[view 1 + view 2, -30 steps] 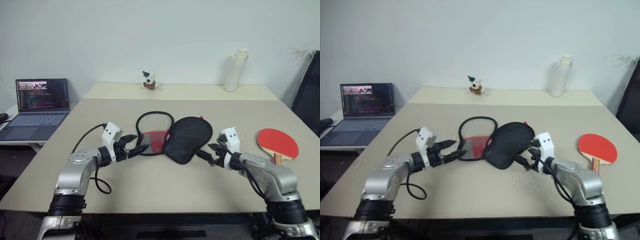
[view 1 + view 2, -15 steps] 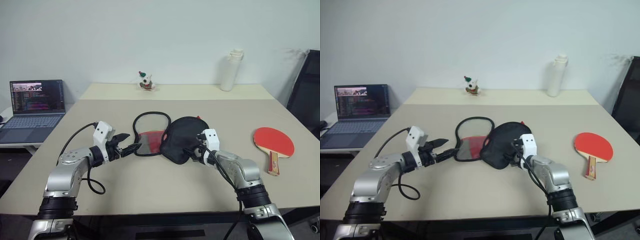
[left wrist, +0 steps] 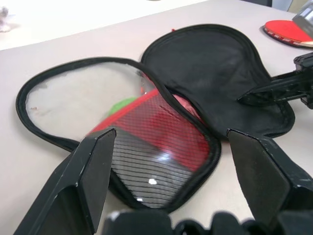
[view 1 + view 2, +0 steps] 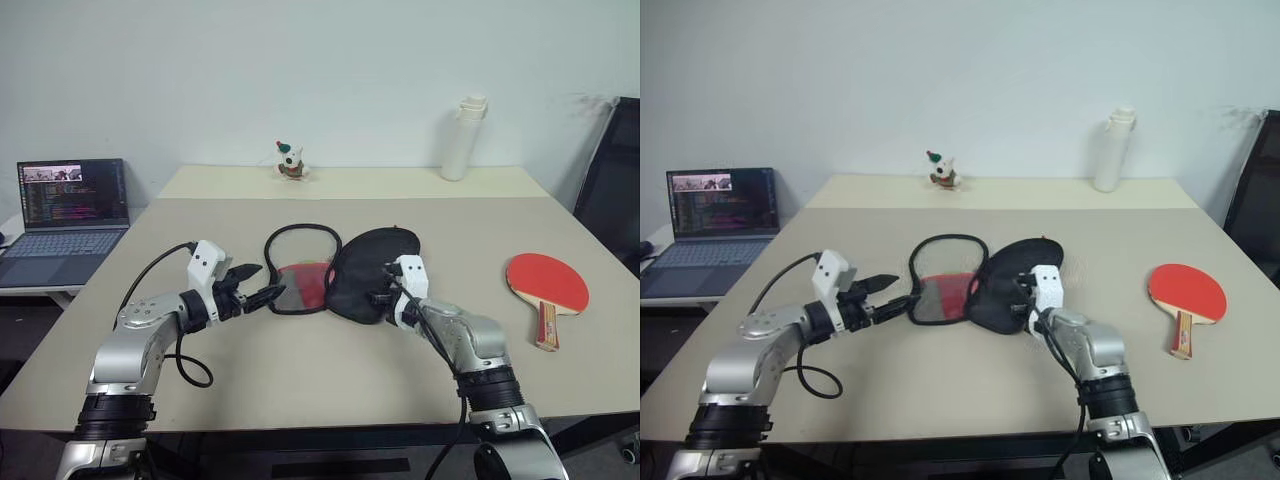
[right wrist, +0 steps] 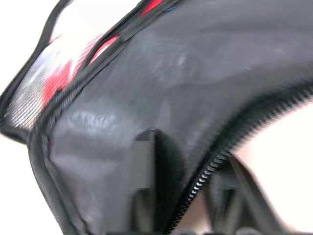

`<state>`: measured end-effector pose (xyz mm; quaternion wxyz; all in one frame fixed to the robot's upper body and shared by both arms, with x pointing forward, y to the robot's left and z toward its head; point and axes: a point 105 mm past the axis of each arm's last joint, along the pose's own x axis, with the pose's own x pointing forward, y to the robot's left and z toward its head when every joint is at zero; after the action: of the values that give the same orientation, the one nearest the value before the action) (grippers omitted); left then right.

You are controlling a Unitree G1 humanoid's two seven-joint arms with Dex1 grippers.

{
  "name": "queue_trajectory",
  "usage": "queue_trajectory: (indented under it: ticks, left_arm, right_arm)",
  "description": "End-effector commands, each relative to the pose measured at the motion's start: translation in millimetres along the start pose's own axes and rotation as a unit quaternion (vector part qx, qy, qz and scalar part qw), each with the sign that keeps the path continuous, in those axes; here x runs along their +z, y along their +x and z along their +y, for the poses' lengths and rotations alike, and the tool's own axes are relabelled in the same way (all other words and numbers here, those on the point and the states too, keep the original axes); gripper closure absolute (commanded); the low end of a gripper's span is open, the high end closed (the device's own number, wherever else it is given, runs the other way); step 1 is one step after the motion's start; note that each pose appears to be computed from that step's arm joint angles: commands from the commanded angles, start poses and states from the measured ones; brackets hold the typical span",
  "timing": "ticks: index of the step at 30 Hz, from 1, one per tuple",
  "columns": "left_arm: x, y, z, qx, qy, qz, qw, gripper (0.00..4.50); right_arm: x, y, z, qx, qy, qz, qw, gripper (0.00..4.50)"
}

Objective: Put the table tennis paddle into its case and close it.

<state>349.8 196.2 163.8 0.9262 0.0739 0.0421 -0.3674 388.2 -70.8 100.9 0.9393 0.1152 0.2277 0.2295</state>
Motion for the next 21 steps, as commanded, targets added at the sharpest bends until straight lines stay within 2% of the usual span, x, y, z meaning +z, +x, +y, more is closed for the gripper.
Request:
queue_trajectory:
  ticks: [1,6,11,21]
  left_arm:
    - [18,2,-11,-0.023,0.032,-0.024,0.999,0.54]
    - [22,10,-26,-0.059,0.049,-0.024,0.997,0.54]
    - [24,20,-32,-0.083,0.059,-0.024,0.995,0.54]
    - [38,51,-48,-0.133,0.081,-0.045,0.987,0.54]
  right_arm:
    - [17,-13,-1,0.016,0.011,-0.017,1.000,4.44]
    - [14,-38,-32,0.001,0.017,0.019,1.000,4.44]
    - [11,-52,-50,-0.006,0.011,0.043,0.999,4.44]
    - [19,-70,-96,-0.045,-0.029,0.075,0.996,4.44]
